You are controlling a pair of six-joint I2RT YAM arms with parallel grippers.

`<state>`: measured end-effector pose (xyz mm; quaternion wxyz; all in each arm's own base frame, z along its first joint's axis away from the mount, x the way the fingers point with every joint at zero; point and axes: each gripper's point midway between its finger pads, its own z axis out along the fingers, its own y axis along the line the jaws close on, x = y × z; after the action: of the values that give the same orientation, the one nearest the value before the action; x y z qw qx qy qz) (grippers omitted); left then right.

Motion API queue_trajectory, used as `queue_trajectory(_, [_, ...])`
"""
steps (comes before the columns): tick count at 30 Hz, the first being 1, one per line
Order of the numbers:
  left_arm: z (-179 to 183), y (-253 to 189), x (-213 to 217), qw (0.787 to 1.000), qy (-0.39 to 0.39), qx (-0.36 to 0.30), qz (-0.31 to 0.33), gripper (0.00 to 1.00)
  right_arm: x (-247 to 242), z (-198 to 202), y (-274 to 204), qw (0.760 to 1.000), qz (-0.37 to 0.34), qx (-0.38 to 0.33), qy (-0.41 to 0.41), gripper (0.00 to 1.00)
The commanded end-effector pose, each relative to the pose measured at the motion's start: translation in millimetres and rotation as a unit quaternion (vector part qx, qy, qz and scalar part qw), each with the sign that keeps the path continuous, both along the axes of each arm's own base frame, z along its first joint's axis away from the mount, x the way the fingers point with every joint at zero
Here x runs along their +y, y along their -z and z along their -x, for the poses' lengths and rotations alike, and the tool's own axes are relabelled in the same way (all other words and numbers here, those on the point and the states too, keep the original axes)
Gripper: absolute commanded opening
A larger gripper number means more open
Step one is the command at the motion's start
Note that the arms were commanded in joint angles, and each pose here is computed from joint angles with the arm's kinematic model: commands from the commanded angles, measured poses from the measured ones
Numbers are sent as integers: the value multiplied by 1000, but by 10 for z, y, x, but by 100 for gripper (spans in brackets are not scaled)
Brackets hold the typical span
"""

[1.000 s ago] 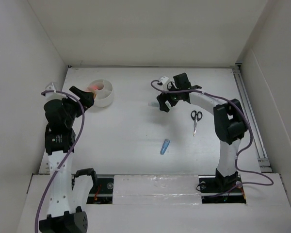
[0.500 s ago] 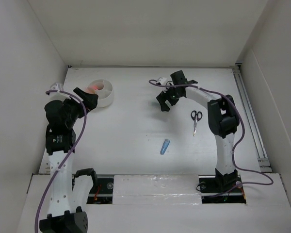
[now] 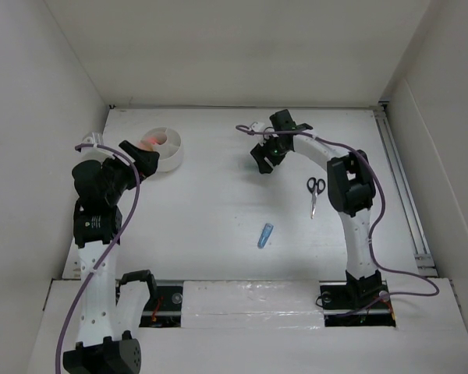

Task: Sort the stationery into containers
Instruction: Pick up the pen from the center of the board.

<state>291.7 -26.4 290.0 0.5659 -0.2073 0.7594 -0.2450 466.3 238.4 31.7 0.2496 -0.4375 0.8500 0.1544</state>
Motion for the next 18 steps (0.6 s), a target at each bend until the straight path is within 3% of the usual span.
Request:
queue_trajectory(1, [-26,-99,-6,1000,8,-24,-8,100,-32,247,219,998,20,62,7,73])
queue_trajectory(3, [-29,-99,25,1000,2,-24,-8,100,-2,311,270,997,25,72,2,63])
queue_trajectory(6, [-29,-99,26,1000,2,-24,-8,100,50,431,388,995,42,89,-3,34])
queue_trajectory(7, [-29,-99,26,1000,2,-24,-8,100,88,453,388,995,43,89,-7,19])
queue_trajectory(10, [-29,-99,26,1000,2,-24,-8,100,76,480,345,995,41,86,-7,0])
queue_trajectory(16, [-37,-109,-46,999,25,-27,-3,100,452,581,-38,997,-54,38,-37,0])
queue_trajectory(18, [-43,-96,-140,998,56,-30,-1,100,633,454,-455,993,-114,-24,-22,0])
